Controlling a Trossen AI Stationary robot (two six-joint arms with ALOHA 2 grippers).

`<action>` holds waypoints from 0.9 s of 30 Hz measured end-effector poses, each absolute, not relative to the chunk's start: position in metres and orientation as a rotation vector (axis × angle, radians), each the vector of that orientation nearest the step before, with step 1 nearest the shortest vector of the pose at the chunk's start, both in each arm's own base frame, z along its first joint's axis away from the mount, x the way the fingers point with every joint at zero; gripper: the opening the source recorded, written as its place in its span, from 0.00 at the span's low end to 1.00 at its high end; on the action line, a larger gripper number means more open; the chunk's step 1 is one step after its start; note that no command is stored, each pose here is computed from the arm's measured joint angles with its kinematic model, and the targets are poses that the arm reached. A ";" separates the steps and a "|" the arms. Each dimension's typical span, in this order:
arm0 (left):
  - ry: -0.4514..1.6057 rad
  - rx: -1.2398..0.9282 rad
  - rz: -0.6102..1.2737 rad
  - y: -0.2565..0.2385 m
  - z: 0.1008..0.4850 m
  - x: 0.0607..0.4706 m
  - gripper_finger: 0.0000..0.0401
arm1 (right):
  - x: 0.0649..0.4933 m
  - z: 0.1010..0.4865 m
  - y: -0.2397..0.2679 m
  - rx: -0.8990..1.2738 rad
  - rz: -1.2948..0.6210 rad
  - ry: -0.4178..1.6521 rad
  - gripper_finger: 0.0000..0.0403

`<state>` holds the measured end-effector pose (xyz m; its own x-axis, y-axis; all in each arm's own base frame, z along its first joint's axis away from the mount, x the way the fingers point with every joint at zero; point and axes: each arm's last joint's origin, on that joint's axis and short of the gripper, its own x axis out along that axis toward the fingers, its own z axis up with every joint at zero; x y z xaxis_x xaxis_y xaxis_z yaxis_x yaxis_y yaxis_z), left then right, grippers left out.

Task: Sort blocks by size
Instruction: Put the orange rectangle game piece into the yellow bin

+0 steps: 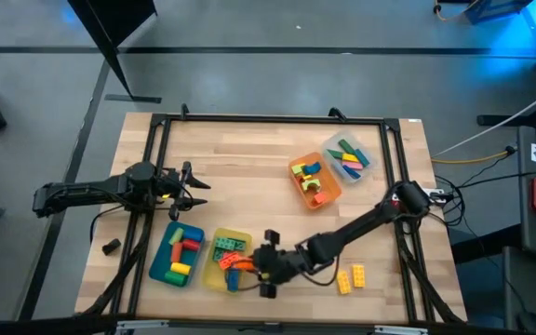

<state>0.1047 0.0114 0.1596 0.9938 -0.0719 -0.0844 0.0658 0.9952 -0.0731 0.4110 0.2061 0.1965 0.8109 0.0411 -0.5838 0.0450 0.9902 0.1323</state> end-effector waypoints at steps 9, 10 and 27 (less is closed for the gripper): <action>0.087 -0.070 -0.069 0.011 0.160 0.105 0.51 | 0.435 0.201 0.159 0.141 -0.065 0.571 0.39; 0.087 -0.070 -0.069 0.011 0.160 0.105 0.51 | 0.437 0.201 0.155 0.146 -0.066 0.574 0.39; 0.087 -0.070 -0.069 0.011 0.160 0.105 0.51 | 0.440 0.200 0.146 0.200 0.019 0.606 0.58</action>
<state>0.1047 0.0114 0.1596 0.9938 -0.0722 -0.0844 0.0661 0.9951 -0.0731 0.4404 0.1464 0.2001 0.8225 0.0760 -0.5637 0.0414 0.9804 0.1925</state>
